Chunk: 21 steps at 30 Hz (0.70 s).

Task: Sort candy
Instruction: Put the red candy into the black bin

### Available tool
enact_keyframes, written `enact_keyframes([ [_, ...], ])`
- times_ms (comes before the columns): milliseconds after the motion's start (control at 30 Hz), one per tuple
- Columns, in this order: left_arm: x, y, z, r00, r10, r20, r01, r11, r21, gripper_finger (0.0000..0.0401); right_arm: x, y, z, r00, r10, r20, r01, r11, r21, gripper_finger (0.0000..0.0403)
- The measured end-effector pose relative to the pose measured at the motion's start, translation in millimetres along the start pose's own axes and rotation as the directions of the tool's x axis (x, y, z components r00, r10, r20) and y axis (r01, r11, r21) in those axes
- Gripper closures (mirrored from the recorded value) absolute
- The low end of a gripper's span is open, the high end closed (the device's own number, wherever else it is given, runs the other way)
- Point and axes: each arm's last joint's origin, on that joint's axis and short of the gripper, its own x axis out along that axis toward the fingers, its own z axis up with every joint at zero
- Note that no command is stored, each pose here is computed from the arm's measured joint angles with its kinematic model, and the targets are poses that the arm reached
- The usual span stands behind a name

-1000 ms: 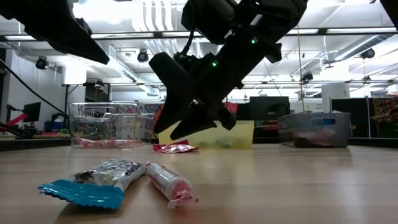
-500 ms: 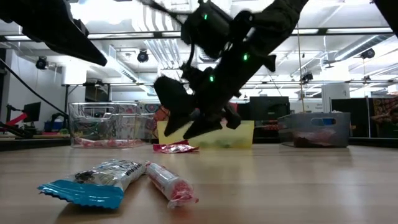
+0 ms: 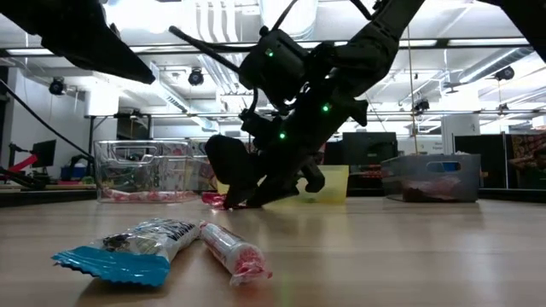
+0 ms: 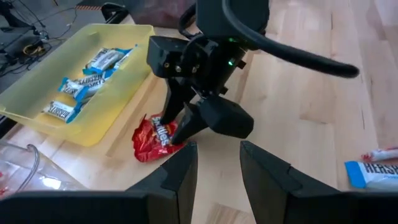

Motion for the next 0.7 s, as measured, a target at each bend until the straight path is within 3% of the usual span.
enact_keyframes([
  [167,4.0,-3.4,-3.1,1.000,0.006,-0.009,-0.006,1.000,0.013,0.0296,-3.2,2.1,-0.3,0.999,0.038,-0.029,-0.039,0.999,-0.017,0.0272],
  [367,10.1,-8.5,-8.4,1.000,0.014,-0.027,-0.013,0.999,0.032,0.0296,-19.2,9.1,6.8,0.989,0.132,-0.072,-0.140,0.983,-0.117,0.0382],
  [700,31.2,-25.6,-30.1,0.992,0.002,-0.128,0.012,0.994,0.109,0.0301,-67.7,35.0,9.6,0.935,0.319,-0.155,-0.343,0.925,-0.166,0.0394],
])
